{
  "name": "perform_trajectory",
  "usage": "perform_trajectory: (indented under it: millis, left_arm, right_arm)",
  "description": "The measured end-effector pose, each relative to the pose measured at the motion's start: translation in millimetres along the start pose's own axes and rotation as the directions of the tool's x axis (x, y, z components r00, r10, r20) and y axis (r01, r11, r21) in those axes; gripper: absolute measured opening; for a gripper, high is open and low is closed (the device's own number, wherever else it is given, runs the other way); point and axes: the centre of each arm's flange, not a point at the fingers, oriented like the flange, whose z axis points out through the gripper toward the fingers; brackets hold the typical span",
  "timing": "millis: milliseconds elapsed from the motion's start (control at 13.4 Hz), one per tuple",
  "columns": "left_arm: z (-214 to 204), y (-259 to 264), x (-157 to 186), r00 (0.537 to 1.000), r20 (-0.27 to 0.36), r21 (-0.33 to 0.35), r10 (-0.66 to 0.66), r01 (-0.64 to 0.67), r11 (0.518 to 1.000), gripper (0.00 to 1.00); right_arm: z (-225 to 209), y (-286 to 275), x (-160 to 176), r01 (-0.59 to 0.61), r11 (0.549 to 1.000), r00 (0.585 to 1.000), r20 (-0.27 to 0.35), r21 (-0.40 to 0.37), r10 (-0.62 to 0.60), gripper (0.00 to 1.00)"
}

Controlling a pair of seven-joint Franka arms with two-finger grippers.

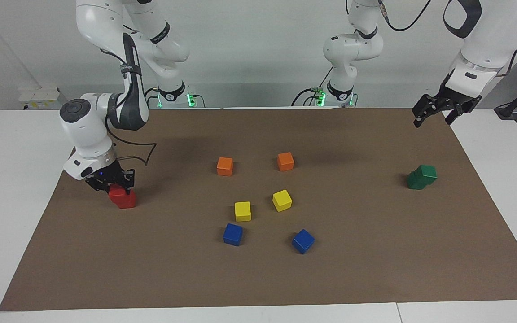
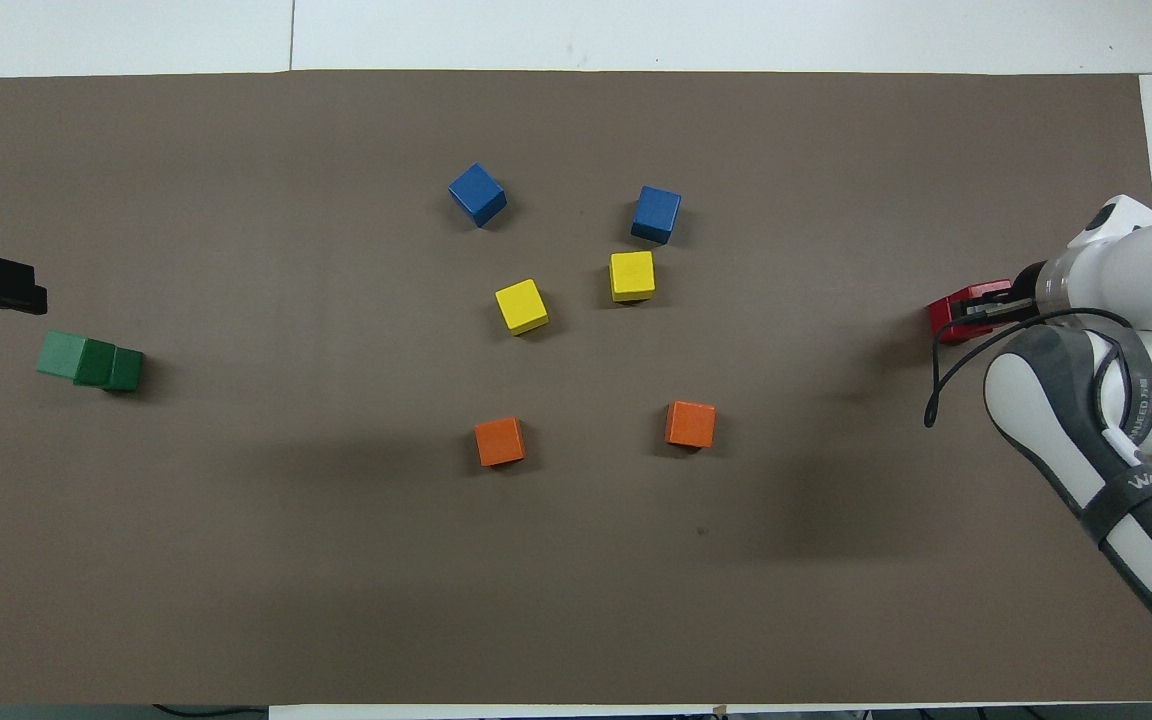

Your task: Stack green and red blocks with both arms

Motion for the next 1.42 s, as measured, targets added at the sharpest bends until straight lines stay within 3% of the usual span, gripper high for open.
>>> perform_trajectory:
  millis: [75, 298, 447, 895, 1193, 1417]
  left_arm:
    - [0, 0, 0, 1.000, -0.001, 0.000, 0.000, 0.000, 1.000, 1.00]
    - [0, 0, 0, 1.000, -0.001, 0.000, 0.000, 0.000, 1.000, 1.00]
    - [0, 0, 0, 1.000, -0.001, 0.000, 0.000, 0.000, 1.000, 1.00]
    - [0, 0, 0, 1.000, -0.001, 0.000, 0.000, 0.000, 1.000, 1.00]
    - [0, -2, 0, 1.000, -0.002, 0.000, -0.004, 0.004, 1.000, 1.00]
    - [0, -2, 0, 1.000, -0.002, 0.000, -0.004, 0.004, 1.000, 1.00]
  right_arm:
    - [0, -3, 0, 0.004, 1.000, 1.000, 0.000, 0.001, -0.004, 0.57]
    - [1, -8, 1, 0.006, 1.000, 1.000, 0.002, 0.005, -0.006, 0.87]
    - [1, -8, 1, 0.006, 1.000, 1.000, 0.002, 0.005, -0.006, 1.00]
    - [-20, -8, 11, -0.015, 1.000, 1.000, 0.015, 0.025, 0.015, 1.00]
    - [-121, -35, 35, -0.103, 0.992, 0.994, 0.031, 0.068, 0.101, 1.00]
    - [-209, -56, 23, -0.124, 0.991, 0.992, 0.020, 0.055, 0.123, 1.00]
